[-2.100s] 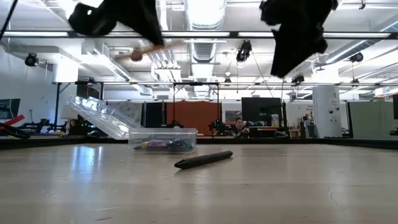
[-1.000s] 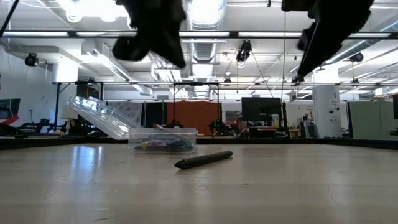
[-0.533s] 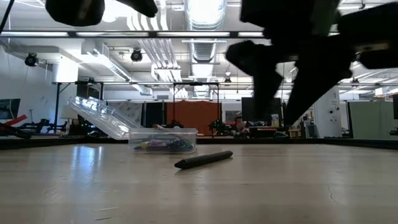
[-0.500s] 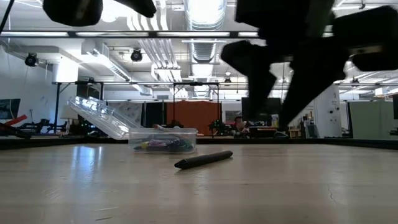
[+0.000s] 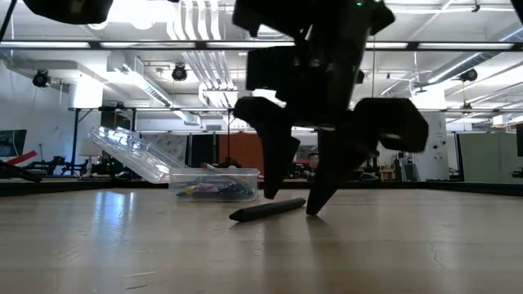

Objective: Pick & place school supplies into a supply box
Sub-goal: Put the black pen into the transparent supply box

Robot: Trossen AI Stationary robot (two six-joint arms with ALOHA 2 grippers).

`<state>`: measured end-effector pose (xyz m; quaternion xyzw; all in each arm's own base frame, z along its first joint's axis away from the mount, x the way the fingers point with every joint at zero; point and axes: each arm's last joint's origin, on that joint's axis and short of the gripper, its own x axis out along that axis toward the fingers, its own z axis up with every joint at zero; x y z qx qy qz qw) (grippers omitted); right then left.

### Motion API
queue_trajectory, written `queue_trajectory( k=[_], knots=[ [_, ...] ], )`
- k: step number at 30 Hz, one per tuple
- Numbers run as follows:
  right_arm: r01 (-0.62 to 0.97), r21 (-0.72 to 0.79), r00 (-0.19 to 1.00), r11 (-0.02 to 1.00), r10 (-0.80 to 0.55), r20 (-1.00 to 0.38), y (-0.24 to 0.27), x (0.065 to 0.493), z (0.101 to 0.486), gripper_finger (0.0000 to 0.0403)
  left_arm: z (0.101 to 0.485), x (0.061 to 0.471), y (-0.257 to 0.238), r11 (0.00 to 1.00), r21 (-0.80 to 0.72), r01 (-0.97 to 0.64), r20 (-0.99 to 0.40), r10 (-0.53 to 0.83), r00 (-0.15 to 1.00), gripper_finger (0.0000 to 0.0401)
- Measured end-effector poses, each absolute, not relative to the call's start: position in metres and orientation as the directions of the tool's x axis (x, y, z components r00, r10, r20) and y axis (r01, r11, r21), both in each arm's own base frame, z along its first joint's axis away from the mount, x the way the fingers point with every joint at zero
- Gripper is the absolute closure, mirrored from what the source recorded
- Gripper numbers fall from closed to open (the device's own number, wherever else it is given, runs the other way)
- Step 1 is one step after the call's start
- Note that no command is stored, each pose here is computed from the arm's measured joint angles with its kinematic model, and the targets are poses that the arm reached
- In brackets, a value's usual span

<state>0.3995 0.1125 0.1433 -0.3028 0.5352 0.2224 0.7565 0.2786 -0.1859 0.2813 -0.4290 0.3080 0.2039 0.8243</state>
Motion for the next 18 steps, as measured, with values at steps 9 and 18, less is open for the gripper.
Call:
queue_trajectory(
  k=[9,18],
  knots=[
    [-0.583,-0.093,0.22,0.807,0.047,-0.974,0.085,0.411,0.131,0.0233,0.281,0.278,-0.187,0.546,-0.58,-0.604,-0.683,0.078,0.726,0.0401],
    [-0.429,0.119,0.057,0.895,0.159,-0.986,0.08,0.394,0.122,0.0377,0.281,0.277,-0.187,0.566,-0.569,-0.596,-0.683,0.078,0.726,0.0401]
  ],
)
